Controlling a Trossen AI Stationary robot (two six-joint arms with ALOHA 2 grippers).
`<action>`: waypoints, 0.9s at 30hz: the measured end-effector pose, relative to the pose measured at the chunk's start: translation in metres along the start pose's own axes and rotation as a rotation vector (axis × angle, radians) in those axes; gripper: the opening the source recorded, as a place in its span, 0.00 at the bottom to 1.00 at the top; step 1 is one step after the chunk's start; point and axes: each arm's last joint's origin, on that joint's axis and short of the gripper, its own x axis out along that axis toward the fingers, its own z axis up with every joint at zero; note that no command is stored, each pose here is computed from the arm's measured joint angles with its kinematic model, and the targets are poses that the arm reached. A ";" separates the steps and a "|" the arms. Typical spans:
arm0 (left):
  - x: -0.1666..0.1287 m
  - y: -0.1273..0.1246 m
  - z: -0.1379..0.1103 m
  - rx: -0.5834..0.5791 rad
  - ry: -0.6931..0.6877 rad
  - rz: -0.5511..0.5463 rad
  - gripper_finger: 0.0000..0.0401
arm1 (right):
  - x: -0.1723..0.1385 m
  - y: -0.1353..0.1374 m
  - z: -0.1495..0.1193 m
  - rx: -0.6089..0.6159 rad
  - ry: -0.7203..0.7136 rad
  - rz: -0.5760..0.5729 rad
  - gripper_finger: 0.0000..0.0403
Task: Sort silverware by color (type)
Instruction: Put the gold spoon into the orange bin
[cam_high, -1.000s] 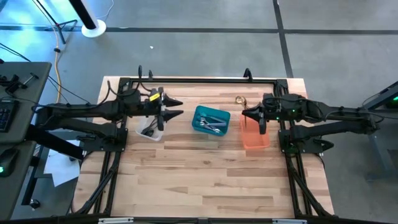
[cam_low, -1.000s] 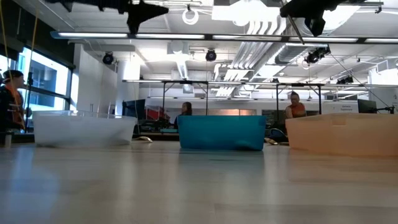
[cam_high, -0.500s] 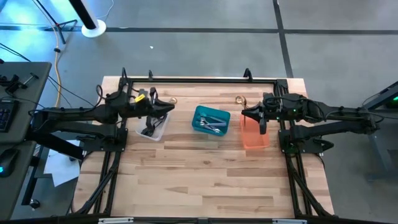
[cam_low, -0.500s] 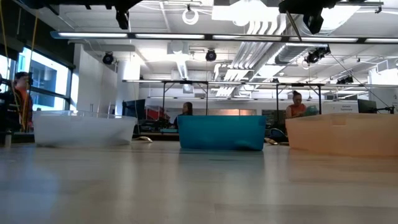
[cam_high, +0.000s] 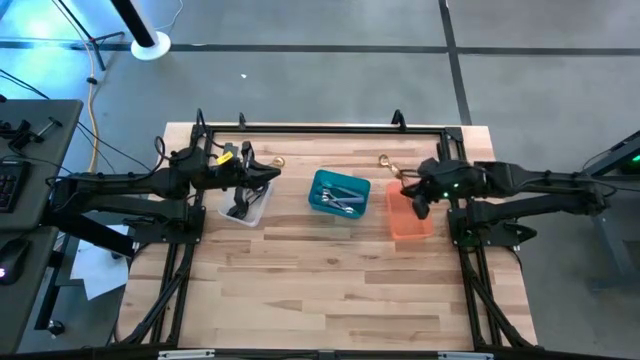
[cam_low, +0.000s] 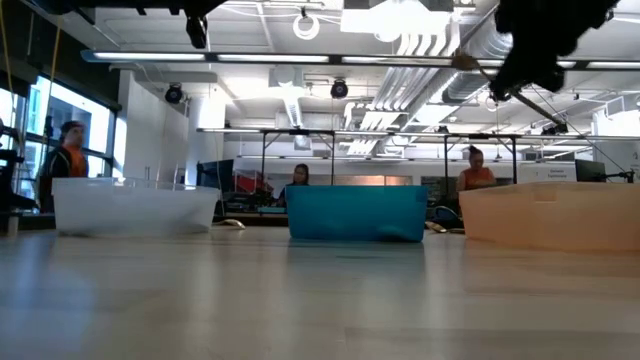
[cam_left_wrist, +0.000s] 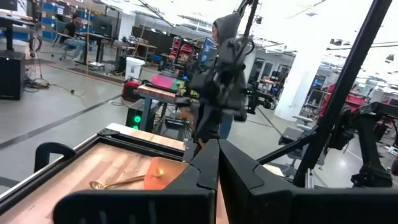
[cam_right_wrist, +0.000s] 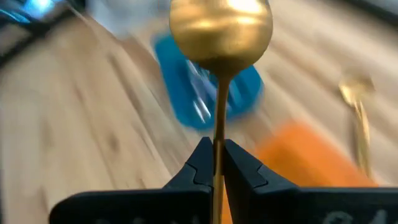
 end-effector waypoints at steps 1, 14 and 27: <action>0.000 0.000 0.000 0.000 0.000 0.002 0.00 | 0.002 -0.002 -0.004 0.017 0.049 -0.031 0.01; 0.000 0.002 -0.003 -0.001 0.020 0.043 0.00 | 0.059 -0.008 -0.023 0.125 0.500 -0.272 0.01; 0.000 0.002 -0.003 -0.001 0.020 0.044 0.00 | 0.094 -0.028 -0.015 0.149 0.577 -0.328 0.01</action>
